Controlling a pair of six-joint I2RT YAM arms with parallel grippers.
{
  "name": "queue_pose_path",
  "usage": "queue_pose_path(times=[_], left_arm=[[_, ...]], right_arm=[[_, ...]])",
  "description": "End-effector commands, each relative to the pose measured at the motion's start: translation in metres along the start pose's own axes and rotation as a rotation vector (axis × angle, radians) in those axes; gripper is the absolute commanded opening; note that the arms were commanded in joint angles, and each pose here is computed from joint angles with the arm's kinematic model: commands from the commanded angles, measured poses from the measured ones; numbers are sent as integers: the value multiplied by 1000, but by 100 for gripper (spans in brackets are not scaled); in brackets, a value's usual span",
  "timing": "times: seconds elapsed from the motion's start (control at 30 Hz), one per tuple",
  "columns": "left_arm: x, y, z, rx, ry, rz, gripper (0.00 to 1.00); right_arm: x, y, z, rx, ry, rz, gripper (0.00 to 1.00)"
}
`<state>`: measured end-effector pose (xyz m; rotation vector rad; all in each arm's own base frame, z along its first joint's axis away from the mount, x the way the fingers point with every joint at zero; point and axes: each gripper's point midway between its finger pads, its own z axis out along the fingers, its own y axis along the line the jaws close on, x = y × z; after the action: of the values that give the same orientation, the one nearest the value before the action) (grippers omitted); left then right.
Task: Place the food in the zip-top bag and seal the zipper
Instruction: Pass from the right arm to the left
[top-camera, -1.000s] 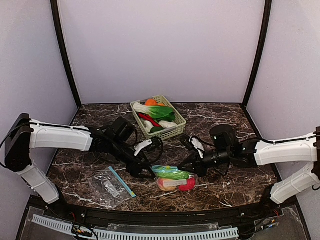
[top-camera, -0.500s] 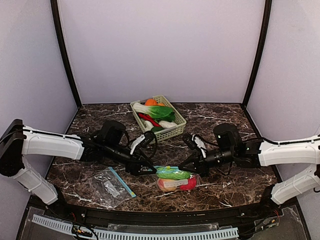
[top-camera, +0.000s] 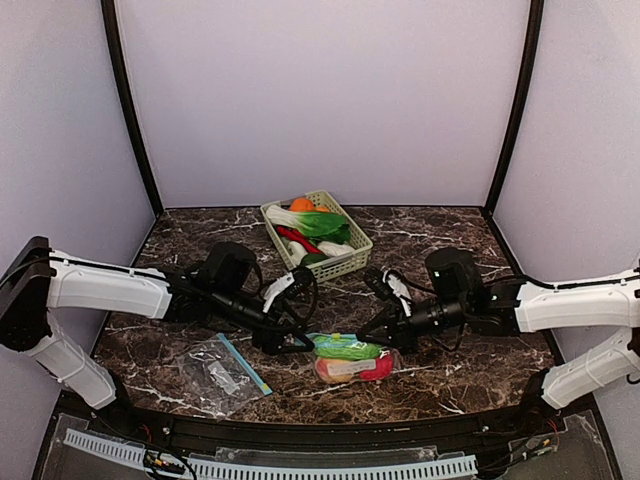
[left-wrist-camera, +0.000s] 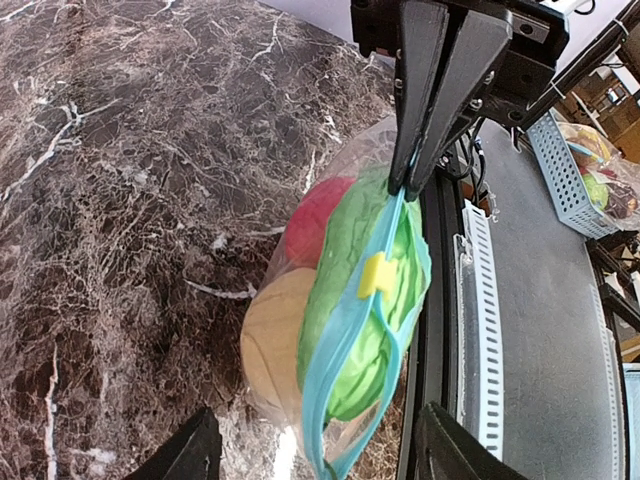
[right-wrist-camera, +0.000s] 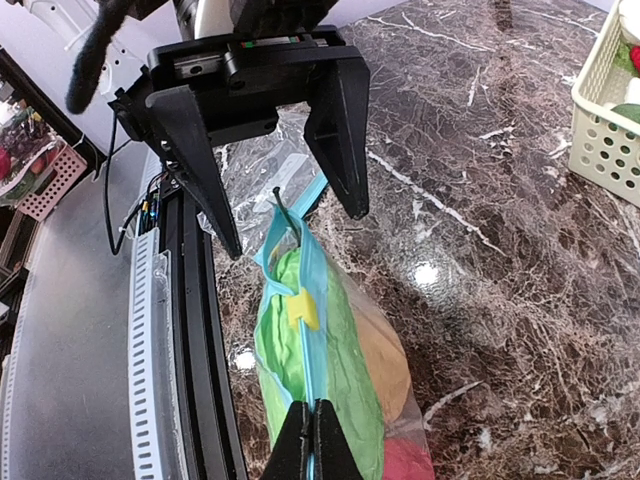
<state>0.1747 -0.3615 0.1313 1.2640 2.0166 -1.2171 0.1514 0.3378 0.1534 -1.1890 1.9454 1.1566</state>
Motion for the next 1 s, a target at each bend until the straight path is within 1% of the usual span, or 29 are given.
queue_pose_path(times=[0.0,0.23,0.4,0.5,0.57,0.7,0.73,0.97], left_arm=[[-6,-5,3,-26,26,91,67],[-12,-7,8,-58,40,152,65],[0,-7,19,-70,113,177,65],[2,-6,22,-84,127,193,63],[2,-7,23,-90,130,203,60],[1,-9,26,-90,135,218,51],[1,-9,26,-92,137,221,47],[0,-12,27,-86,144,236,30]], right_arm=[[-8,2,3,-21,-18,-6,0],[-8,2,3,-23,-17,-1,0],[-9,3,2,-22,-22,-2,0],[-8,3,2,-21,-23,-2,0],[-8,2,2,-19,-23,-1,0],[-7,2,2,-19,-21,0,0],[-8,2,2,-18,-21,2,0],[-5,0,3,-14,-13,9,0]])
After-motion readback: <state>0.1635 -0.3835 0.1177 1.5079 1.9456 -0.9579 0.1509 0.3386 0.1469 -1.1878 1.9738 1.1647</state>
